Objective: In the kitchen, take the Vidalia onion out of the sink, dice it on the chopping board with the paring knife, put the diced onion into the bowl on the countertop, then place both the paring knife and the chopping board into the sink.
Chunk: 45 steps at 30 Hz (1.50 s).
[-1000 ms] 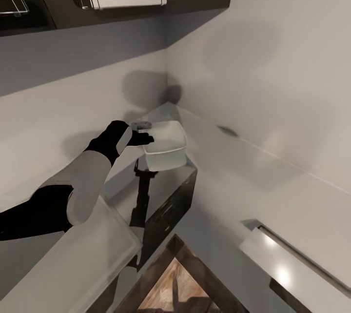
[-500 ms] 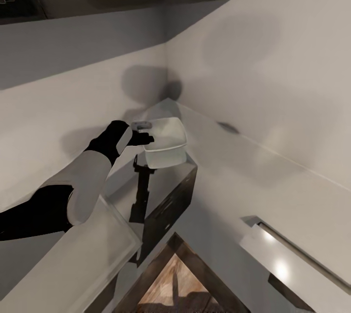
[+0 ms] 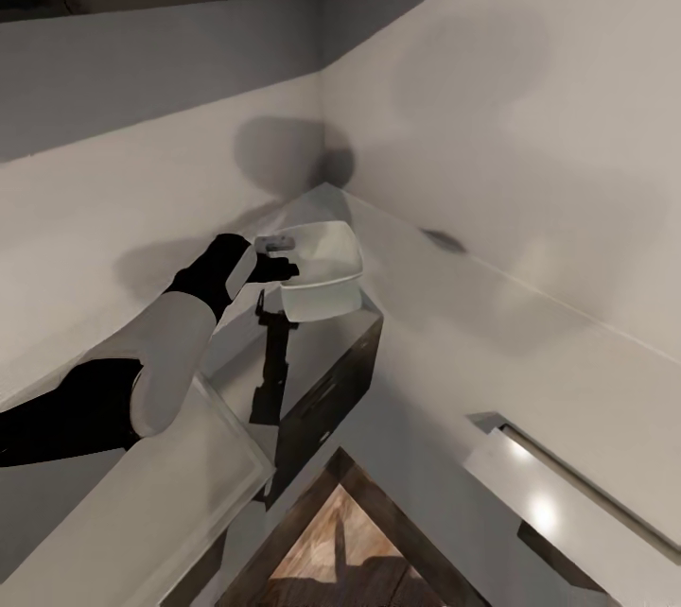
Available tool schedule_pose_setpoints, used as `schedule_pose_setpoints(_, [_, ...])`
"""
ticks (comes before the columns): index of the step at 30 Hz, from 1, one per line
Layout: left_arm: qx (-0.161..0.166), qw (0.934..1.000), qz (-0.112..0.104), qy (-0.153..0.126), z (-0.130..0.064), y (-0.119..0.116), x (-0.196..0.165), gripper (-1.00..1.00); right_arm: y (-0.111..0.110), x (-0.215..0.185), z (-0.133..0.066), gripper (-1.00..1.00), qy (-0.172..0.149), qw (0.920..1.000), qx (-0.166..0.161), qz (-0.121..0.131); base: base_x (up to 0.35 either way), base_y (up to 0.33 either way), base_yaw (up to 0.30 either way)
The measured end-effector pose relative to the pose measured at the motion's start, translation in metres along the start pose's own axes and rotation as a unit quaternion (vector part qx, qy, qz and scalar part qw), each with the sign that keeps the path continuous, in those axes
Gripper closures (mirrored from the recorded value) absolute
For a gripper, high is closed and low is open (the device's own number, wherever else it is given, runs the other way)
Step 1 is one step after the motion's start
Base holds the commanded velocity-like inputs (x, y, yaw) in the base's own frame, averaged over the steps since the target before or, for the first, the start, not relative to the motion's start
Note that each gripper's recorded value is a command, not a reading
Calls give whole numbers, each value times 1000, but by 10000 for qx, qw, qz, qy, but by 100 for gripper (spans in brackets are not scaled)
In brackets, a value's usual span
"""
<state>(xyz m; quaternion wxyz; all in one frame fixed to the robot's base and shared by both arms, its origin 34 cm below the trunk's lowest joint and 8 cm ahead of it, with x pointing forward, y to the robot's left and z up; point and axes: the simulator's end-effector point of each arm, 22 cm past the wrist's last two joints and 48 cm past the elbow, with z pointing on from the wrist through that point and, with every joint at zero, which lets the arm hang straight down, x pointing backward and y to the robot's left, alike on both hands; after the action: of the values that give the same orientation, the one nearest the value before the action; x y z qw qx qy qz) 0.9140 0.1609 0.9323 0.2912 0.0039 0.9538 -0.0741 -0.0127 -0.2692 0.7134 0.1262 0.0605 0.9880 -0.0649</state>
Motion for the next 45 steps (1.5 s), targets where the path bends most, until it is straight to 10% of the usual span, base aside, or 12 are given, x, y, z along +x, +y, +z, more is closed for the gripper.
schedule_pose_setpoints(16, [-5, 10000, -2, 97, 13, 1, 10, -100, -1, 6, -4, -100, 111, 9999, 11, -15, 0, 0, 0])
schedule_pose_setpoints(17, [-5, 9999, 2, 102, 14, 1, 11, 100, -1, 6, -4, -100, 117, 9999, 11, -16, 0, 0, 0])
schedule_pose_setpoints(45, [-6, 10000, -7, 55, 10, 1, 6, 100, -1, 5, -4, -100, 87, 10000, 11, -10, 0, 0, 0])
